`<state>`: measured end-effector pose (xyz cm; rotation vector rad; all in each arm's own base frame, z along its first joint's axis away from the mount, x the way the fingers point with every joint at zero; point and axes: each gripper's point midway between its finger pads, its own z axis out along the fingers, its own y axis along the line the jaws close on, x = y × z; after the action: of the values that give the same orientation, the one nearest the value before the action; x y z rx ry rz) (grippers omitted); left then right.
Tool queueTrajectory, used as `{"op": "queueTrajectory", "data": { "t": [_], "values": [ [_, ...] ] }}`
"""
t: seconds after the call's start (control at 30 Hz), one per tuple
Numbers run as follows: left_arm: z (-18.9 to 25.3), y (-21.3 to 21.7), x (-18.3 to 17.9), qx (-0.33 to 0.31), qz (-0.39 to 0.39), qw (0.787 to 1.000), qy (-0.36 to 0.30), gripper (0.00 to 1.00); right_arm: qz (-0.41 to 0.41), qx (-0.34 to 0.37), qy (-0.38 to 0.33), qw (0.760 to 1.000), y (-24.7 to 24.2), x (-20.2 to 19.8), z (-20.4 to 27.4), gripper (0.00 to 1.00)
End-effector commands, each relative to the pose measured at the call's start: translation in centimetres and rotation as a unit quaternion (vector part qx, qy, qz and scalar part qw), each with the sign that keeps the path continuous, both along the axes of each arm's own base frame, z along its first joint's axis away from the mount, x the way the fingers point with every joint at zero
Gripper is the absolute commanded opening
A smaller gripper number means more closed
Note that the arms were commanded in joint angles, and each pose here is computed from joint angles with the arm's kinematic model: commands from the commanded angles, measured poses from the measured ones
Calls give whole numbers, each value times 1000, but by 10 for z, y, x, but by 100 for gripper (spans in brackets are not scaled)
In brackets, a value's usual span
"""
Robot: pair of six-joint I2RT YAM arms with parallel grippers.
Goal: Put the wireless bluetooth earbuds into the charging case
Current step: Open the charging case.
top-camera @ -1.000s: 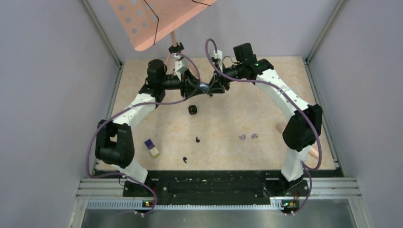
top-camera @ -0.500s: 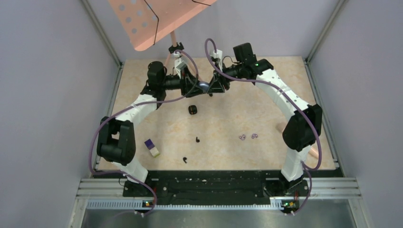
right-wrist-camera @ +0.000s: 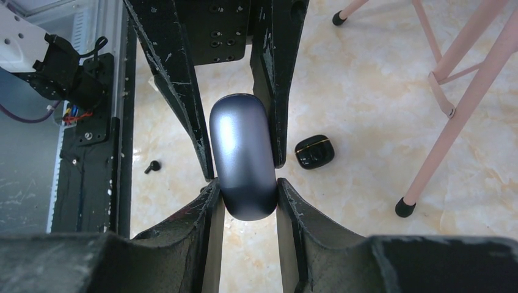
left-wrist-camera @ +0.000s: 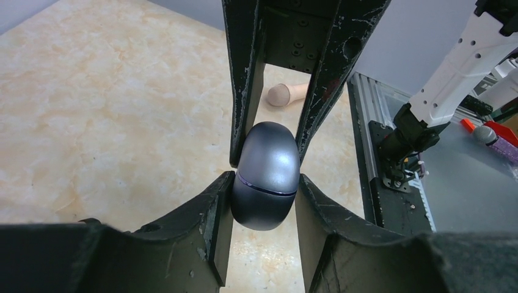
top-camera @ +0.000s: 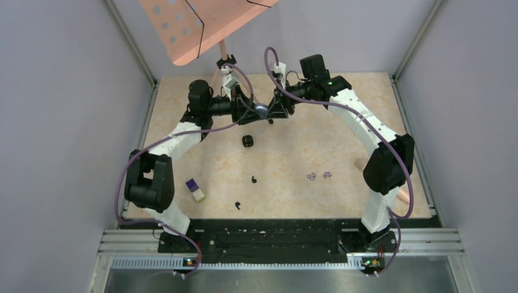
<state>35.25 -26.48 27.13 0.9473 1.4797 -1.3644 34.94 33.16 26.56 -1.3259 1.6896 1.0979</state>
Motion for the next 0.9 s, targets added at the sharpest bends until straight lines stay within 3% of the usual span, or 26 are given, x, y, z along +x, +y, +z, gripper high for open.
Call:
{"op": "queueTrajectory", "data": {
  "t": [0.0, 0.13, 0.63, 0.8, 0.87],
  "values": [
    [4, 2, 1, -7, -5, 1000, -15, 46, 1, 28, -38, 999, 1, -4, 32, 9],
    [1, 2, 4, -7, -2, 1000, -11, 50, 0, 28, -35, 999, 1, -3, 30, 9],
    [-1, 3, 7, -7, -1, 1000, -3, 47, -7, 26, -31, 999, -2, -1, 28, 9],
    [2, 2, 8, -10, -6, 1000, -6, 28, -9, 22, -25, 999, -2, 0, 22, 10],
    [2, 3, 7, -11, -9, 1000, -6, 18, -12, 20, -26, 999, -3, 0, 22, 18]
  ]
}}
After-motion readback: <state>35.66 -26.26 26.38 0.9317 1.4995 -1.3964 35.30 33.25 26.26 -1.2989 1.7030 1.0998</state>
